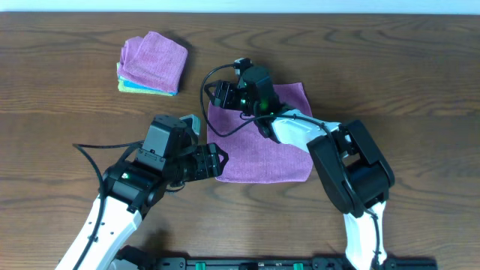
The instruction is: Fold the cloth
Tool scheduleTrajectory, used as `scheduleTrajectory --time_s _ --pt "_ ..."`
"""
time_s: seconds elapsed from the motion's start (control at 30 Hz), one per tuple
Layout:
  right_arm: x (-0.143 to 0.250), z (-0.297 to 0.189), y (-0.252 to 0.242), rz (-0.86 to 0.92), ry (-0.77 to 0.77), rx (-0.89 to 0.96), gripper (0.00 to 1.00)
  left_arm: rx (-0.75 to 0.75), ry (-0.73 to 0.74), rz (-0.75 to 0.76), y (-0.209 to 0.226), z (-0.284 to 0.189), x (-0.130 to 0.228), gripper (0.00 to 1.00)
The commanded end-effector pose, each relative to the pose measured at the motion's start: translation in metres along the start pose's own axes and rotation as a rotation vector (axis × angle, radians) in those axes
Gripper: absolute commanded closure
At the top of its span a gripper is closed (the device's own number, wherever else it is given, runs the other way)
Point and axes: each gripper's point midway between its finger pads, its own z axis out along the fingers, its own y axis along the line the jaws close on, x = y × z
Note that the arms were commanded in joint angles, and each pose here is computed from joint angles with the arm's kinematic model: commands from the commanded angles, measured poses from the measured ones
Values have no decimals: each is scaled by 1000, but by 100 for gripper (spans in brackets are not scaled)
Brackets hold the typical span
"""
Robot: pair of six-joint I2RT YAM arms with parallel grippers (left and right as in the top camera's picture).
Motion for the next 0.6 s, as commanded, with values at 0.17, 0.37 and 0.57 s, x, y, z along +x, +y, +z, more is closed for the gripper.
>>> scheduleTrajectory --time_s 0.17,0.37,0.57 --pt "-32 -1 26 -69 -121 -68 32 21 -26 23 -7 -7 -6 24" --pt "-55 -33 30 -57 -87 -51 31 29 -61 18 -7 -15 -12 24" --pt "-58 -107 0 -75 69 131 33 23 -77 -67 11 -34 -15 24"
